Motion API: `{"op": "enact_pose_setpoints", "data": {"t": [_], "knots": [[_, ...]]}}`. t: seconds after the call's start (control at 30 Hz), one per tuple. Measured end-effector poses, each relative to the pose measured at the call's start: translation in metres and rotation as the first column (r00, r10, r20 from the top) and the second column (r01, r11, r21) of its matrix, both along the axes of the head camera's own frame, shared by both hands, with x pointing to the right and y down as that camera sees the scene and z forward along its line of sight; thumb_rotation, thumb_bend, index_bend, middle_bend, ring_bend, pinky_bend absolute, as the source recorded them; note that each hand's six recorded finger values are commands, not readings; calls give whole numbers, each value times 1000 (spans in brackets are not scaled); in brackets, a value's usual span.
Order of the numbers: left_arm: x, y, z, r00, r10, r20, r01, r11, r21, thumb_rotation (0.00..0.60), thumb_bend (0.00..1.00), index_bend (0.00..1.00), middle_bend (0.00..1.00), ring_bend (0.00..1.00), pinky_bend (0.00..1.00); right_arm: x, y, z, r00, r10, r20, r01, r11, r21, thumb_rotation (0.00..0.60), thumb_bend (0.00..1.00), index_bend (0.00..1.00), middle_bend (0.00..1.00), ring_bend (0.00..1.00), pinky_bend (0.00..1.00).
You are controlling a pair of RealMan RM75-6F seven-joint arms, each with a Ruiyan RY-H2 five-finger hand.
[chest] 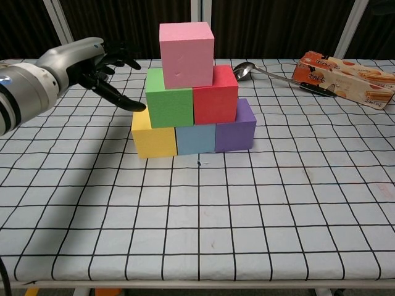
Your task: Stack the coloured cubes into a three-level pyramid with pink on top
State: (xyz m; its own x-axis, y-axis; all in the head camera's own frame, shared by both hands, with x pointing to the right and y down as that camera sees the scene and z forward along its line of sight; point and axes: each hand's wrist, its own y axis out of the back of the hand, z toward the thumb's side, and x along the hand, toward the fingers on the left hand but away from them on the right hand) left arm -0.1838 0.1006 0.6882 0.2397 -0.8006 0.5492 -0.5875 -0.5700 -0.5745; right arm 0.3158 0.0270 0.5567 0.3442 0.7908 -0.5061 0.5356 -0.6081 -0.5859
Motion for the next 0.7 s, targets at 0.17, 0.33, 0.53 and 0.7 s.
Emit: {"op": "enact_pose_setpoints", "data": {"t": [0.17,0.33,0.53,0.7], "knots": [[-5,0,-1,1000,-6,6,6,1000,2,600,0,93,145,53,80,-3,0,0,1000,-4,3,4,1000,0,600,123,0,0,0,0],[-25,-1,-6,999,-21,45,20,999,25,600,0,93,133,52,80,-3,0,-6,1000,-7,4,7,1000,18,600,124,0,0,0,0],[-75,3,-18,987,-30,160,17,996,82,600,0,95,60,6,80,7,6,-11,997,-35,-69,38,998,50,600,103,0,0,0,0],[-111,9,-30,964,6,266,-51,985,164,600,0,97,48,0,80,23,20,-9,969,-77,-236,101,991,92,600,101,0,0,0,0]]}}
